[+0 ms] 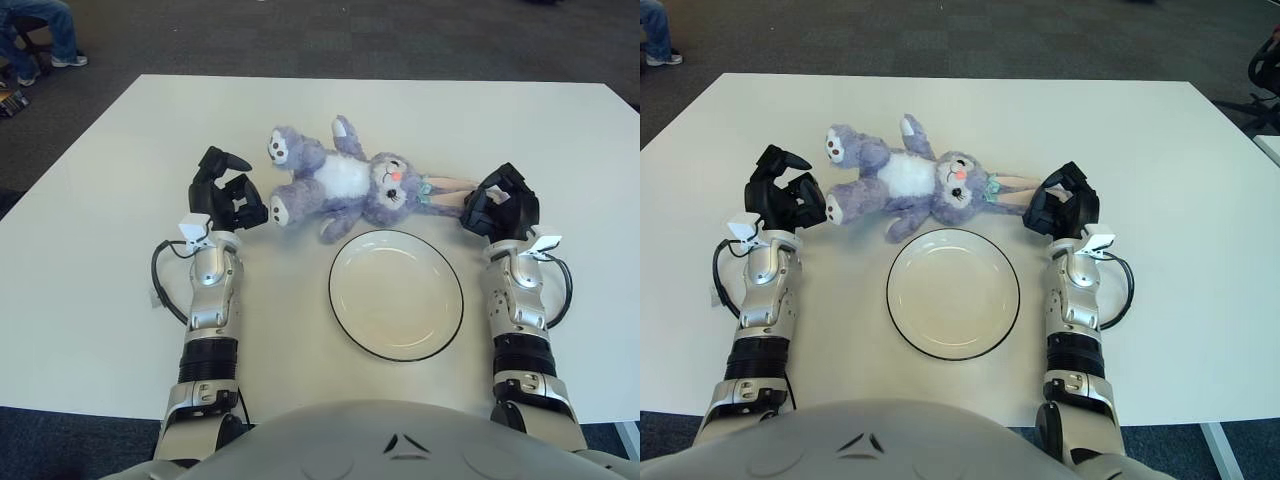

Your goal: Put the doll into the plate.

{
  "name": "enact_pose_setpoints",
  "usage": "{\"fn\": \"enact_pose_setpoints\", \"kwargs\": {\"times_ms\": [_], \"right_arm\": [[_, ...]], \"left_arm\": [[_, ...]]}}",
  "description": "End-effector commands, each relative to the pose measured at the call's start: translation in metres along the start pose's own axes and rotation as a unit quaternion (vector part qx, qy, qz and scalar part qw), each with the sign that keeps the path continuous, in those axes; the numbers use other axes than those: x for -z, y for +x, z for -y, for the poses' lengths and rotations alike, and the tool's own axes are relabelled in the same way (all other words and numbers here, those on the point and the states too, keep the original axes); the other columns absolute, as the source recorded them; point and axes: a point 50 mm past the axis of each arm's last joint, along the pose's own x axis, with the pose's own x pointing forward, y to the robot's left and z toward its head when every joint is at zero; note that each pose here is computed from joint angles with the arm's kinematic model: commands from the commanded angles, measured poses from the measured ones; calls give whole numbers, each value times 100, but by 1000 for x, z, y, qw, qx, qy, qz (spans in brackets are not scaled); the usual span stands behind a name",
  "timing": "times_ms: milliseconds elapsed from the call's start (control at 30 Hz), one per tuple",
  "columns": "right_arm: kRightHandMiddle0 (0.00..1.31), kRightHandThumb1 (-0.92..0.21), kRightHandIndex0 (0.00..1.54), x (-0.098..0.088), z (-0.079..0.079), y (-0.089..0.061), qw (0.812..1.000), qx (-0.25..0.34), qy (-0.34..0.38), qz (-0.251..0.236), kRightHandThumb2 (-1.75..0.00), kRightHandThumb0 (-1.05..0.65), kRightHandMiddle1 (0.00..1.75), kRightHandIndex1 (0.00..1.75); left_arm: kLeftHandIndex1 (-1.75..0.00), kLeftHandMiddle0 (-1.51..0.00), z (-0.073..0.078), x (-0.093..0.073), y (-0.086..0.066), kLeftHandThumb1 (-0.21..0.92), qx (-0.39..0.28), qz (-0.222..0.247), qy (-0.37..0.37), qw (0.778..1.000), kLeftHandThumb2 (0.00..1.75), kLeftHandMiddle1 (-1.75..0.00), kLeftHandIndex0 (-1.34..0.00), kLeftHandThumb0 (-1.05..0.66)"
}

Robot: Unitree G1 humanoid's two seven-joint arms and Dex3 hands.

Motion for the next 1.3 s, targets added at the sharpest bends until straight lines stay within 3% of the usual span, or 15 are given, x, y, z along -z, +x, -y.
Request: {"fn": "enact_pose_setpoints", "kwargs": {"times_ms": [0, 400, 900, 1267], "right_arm": [[69, -22, 129, -8, 4, 4, 1000, -1, -8, 8, -143, -52, 175, 175], [70, -21, 127, -41, -15, 20, 997, -53, -45, 42, -145, -52, 175, 175], [70, -21, 126, -53, -19, 34, 983, -154, -91, 47, -144, -52, 175, 175], [67, -24, 122, -64, -27, 39, 968, -192, -148, 62, -140, -51, 175, 175]], "left_arm": [[-175, -125, 2, 16, -14, 23, -6, -34, -3, 999, 142, -175, -68, -51], [-175, -125, 4, 17, -14, 23, -4, -30, -6, 1000, 142, -175, -68, -51], [-175, -126, 6, 18, -13, 23, 6, -26, -3, 1000, 141, -175, -68, -51], [-175, -125, 7, 19, -12, 30, 13, -25, -5, 1000, 134, -175, -63, -48]]}}
